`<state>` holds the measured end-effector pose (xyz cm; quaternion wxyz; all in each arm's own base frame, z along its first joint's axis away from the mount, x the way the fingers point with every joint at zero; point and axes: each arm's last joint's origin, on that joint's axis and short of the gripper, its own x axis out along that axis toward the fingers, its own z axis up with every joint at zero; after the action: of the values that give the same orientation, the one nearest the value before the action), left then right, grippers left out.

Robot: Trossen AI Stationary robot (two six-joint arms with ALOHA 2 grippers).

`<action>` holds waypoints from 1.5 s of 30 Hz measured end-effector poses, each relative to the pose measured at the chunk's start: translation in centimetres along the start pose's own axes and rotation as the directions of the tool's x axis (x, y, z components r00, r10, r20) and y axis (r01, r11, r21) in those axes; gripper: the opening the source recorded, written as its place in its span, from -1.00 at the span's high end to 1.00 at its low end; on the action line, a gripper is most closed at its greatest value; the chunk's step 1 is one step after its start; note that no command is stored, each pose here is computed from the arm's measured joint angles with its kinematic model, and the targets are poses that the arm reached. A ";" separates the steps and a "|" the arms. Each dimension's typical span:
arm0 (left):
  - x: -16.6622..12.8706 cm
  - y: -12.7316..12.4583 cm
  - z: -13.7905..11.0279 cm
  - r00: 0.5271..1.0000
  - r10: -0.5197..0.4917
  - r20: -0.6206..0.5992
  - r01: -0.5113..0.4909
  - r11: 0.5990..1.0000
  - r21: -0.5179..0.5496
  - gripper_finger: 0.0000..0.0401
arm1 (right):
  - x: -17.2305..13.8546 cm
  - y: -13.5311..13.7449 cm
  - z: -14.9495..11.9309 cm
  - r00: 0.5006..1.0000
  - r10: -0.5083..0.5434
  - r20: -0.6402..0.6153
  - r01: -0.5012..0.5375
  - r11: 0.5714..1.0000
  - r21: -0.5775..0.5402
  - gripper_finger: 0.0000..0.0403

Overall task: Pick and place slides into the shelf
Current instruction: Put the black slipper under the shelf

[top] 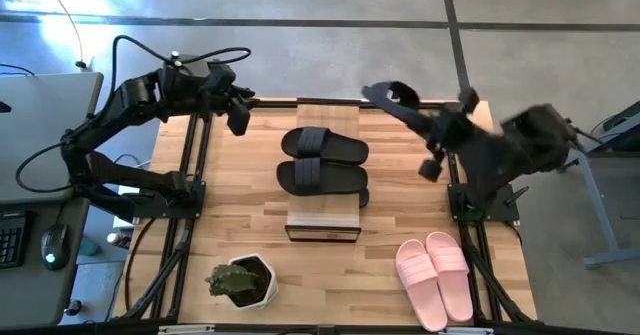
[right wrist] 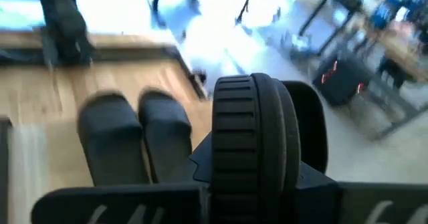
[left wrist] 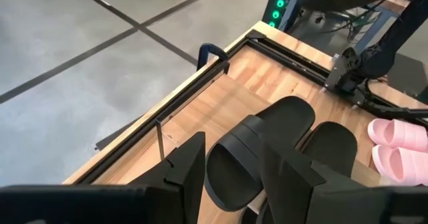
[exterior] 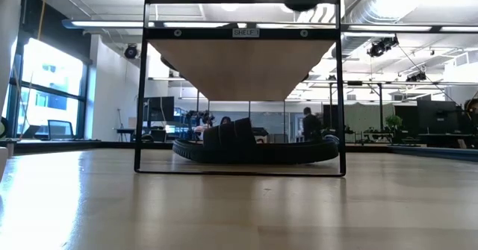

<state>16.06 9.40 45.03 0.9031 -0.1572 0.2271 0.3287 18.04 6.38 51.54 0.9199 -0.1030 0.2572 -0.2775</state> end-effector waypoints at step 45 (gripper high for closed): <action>0.2 0.0 0.0 1.000 0.002 -0.010 -0.002 1.000 0.019 0.39 | 11.6 14.5 -25.8 0.880 0.006 -0.474 0.017 0.999 0.045 0.75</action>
<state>16.23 9.49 44.89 0.9032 -0.1500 0.2349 0.3265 19.31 10.63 20.05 0.8305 -0.0108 0.4674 -0.3029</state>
